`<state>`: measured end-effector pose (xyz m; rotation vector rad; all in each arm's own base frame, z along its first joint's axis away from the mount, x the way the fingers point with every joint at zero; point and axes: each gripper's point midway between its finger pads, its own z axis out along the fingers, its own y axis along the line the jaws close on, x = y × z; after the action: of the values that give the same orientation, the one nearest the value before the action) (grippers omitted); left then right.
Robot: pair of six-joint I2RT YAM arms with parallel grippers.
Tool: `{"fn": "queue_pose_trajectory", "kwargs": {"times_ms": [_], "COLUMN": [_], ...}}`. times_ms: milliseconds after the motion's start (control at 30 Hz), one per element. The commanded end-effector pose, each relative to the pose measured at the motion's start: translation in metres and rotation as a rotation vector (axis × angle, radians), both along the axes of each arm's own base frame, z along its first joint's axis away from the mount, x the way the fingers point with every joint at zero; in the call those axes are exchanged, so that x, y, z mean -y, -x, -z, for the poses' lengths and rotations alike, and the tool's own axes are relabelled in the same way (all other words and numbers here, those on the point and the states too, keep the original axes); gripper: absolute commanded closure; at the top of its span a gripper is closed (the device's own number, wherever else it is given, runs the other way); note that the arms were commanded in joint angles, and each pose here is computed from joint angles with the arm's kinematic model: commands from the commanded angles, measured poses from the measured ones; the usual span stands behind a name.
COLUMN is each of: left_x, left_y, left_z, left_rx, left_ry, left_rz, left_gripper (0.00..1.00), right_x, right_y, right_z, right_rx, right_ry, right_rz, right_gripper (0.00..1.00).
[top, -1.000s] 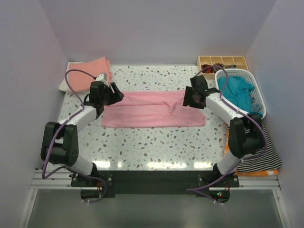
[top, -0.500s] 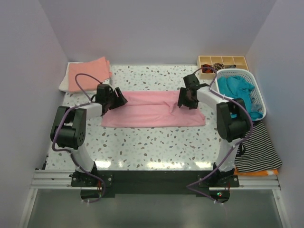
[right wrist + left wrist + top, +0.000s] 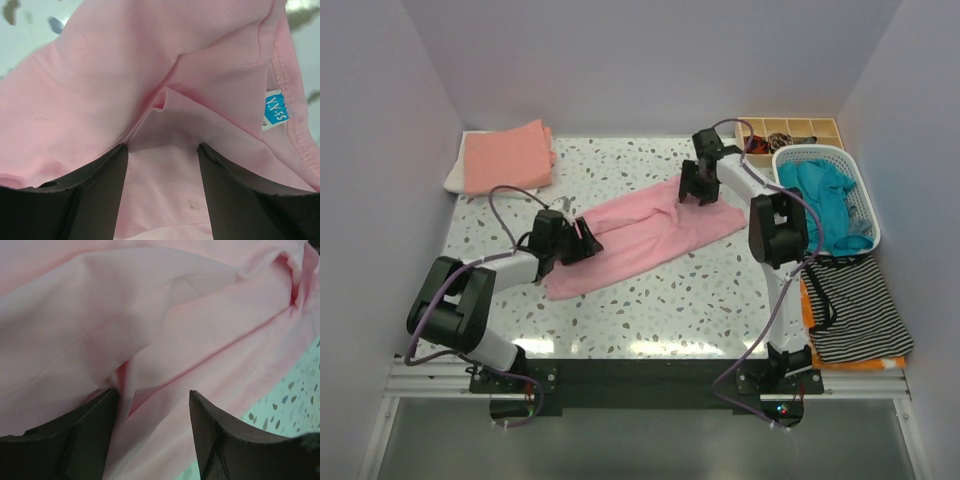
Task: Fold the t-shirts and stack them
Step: Rotate the tshirt 90 degrees
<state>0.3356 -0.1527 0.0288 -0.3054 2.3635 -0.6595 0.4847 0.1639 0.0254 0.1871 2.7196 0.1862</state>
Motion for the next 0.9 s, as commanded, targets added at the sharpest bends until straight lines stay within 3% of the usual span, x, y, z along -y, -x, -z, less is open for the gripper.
{"fn": "queue_pose_trajectory", "kwargs": {"times_ms": [0, 67, 233, 367, 400, 433, 467, 567, 667, 833, 867], "left_x": [0.023, 0.041, 0.084, 0.105, 0.104, 0.105, 0.101, 0.099, 0.097, 0.108, 0.114], "left_y": [0.071, 0.095, 0.142, 0.137, 0.131, 0.11, 0.109, 0.075, 0.037, -0.03, -0.042], "left_z": [0.03, 0.03, 0.019, -0.003, -0.01, -0.024, -0.027, -0.07, -0.117, -0.166, -0.169], "left_rx": [-0.208, -0.239, -0.304, -0.247, -0.214, -0.134, -0.14, 0.009, 0.174, 0.377, 0.404], "left_ry": [0.015, 0.032, 0.142, 0.164, 0.145, 0.103, 0.067, -0.006, -0.058, -0.074, -0.064], "left_rz": [0.091, 0.157, 0.354, 0.435, 0.433, 0.423, 0.417, 0.384, 0.329, 0.323, 0.337], "left_gripper": [0.35, 0.35, 0.35, 0.36, 0.36, 0.35, 0.35, 0.34, 0.32, 0.28, 0.28], "right_x": [-0.043, -0.055, -0.103, -0.112, -0.112, -0.104, -0.097, -0.067, -0.04, -0.014, -0.01], "right_y": [-0.01, -0.013, -0.05, -0.074, -0.086, -0.09, -0.086, -0.088, -0.076, -0.041, -0.028], "right_z": [0.026, 0.028, -0.004, -0.052, -0.07, -0.118, -0.114, -0.185, -0.225, -0.225, -0.199], "right_rx": [-0.097, -0.12, 0.002, 0.139, 0.228, 0.316, 0.314, 0.518, 0.614, 0.6, 0.541], "right_ry": [-0.166, -0.197, -0.424, -0.587, -0.617, -0.657, -0.66, -0.657, -0.626, -0.522, -0.514], "right_rz": [-0.156, -0.203, -0.328, -0.338, -0.355, -0.367, -0.348, -0.35, -0.339, -0.254, -0.219], "right_gripper": [0.37, 0.36, 0.29, 0.29, 0.29, 0.28, 0.28, 0.27, 0.27, 0.27, 0.27]}}
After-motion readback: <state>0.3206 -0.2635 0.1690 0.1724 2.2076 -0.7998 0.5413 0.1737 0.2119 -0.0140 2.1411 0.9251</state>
